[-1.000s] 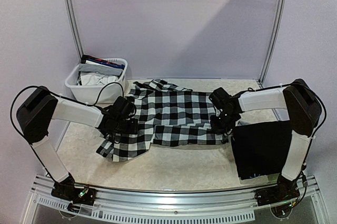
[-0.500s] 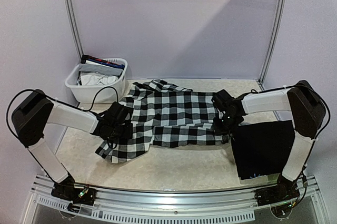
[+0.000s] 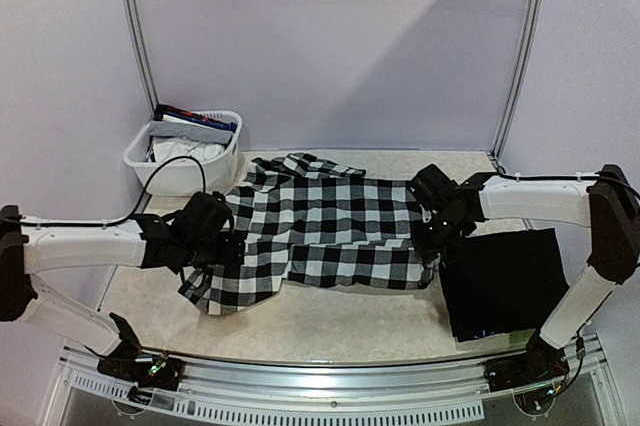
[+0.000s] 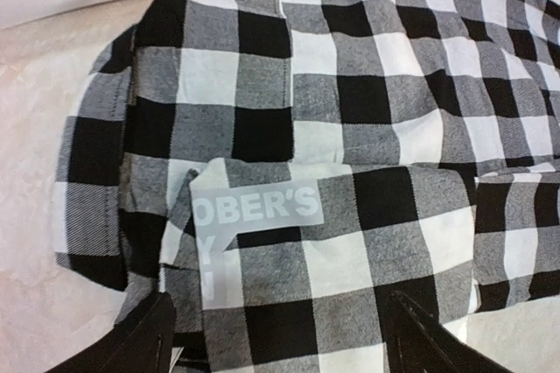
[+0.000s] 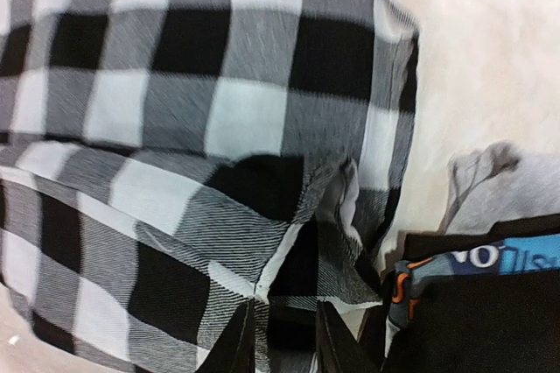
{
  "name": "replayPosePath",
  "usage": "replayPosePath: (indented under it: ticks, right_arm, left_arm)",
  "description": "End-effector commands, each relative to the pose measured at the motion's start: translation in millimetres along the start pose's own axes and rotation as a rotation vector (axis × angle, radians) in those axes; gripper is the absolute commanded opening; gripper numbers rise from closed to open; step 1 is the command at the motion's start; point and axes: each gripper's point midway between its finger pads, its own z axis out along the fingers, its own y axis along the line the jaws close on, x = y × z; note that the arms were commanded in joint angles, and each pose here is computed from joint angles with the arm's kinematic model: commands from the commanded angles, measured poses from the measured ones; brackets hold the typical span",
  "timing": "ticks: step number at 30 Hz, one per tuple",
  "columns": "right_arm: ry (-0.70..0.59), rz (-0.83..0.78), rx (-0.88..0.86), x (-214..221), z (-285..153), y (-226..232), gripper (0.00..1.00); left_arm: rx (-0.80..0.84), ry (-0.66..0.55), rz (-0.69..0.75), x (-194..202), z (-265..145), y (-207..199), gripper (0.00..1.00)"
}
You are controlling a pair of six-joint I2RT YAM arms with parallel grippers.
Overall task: Fold and stack the mixed laundry pile
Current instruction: Fold the flattened shirt at the center of the board, then adjust the 1/3-folded shirt at the center of the board.
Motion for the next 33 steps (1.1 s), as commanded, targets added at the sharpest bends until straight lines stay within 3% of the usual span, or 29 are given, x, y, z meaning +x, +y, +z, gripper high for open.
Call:
replayPosePath:
  ticks: [1, 5, 11, 18, 27, 33]
  right_arm:
    - [-0.096, -0.010, -0.011, -24, -31, 6, 0.25]
    - [-0.124, -0.021, -0.038, -27, -38, 15, 0.29]
    - [-0.180, -0.010, 0.014, -32, -49, 3, 0.50]
    - [-0.186, 0.000, -0.007, -25, -56, 0, 0.71]
    - [-0.180, 0.001, -0.070, -9, -56, 0, 0.73]
    - [-0.170, 0.001, -0.087, -4, -53, 1, 0.73]
  left_arm:
    - [-0.109, 0.068, 0.025, 16, -25, 28, 0.84]
    - [-0.143, 0.169, 0.032, 40, -39, 41, 0.89]
    - [-0.071, 0.267, 0.029, 72, -53, 33, 0.88]
    - [0.006, 0.321, 0.023, 92, -59, 23, 0.77]
    - [0.013, 0.389, 0.037, 119, -49, 16, 0.73]
    - [0.042, 0.404, 0.032, 129, -40, 6, 0.56]
